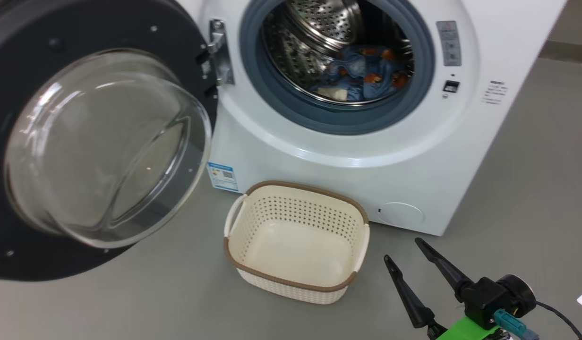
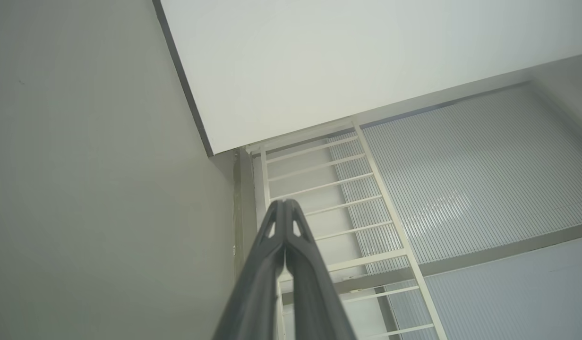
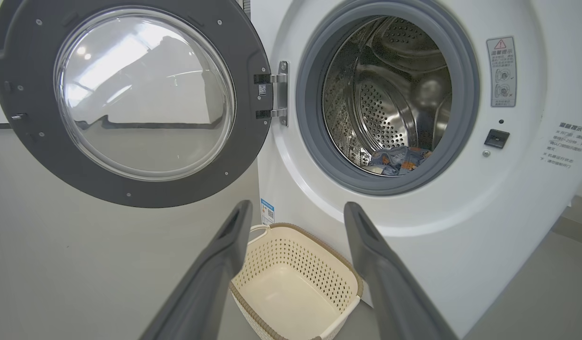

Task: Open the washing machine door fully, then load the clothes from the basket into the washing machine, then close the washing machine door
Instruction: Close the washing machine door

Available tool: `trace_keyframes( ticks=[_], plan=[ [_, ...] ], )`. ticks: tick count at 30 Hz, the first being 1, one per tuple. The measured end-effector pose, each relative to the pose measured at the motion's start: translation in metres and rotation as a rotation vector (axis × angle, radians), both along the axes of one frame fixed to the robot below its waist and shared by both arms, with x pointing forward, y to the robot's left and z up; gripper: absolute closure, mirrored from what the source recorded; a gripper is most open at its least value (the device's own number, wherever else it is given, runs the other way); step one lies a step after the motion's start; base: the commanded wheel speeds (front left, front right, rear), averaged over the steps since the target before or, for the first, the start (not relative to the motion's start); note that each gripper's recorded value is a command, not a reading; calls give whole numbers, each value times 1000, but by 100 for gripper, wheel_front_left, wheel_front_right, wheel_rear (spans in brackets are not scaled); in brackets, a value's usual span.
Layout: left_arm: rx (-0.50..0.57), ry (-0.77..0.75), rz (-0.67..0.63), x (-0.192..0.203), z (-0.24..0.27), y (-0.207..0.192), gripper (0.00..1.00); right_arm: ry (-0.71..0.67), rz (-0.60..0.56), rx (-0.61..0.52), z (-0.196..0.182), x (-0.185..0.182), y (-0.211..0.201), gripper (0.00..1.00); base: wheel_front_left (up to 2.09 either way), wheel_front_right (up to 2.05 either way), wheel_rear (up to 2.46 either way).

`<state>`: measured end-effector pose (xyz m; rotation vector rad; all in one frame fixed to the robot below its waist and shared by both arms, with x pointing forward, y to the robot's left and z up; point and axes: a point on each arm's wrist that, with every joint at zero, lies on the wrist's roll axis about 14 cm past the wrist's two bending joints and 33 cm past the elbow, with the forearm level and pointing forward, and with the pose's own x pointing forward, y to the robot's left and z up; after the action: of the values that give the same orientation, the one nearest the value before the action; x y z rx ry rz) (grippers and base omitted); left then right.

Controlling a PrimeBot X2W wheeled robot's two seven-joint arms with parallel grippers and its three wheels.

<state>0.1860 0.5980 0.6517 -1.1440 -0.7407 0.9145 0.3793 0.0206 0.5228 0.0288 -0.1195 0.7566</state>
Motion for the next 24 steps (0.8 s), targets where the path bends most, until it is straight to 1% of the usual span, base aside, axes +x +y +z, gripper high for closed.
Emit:
trace_keyframes(
  ticks=[4, 8, 12, 17, 24],
  plan=[
    [-24, 26, -65, 29, -8, -5, 100, 9, -44, -23, -7, 4, -21, 0, 0, 0, 0],
    [-35, 63, -172, 64, -19, -19, 100, 22, -83, -44, -14, 5, -39, 0, 0, 0, 0],
    [-63, 67, -250, 88, -30, -30, 100, 43, -116, -56, -22, 7, -55, 0, 0, 0, 0],
    [-89, 82, -309, 107, -42, -39, 100, 66, -134, -51, -29, 10, -61, 0, 0, 0, 0],
    [-118, 98, -365, 119, -53, -47, 100, 81, -139, -48, -33, 11, -64, 0, 0, 0, 0]
  ],
)
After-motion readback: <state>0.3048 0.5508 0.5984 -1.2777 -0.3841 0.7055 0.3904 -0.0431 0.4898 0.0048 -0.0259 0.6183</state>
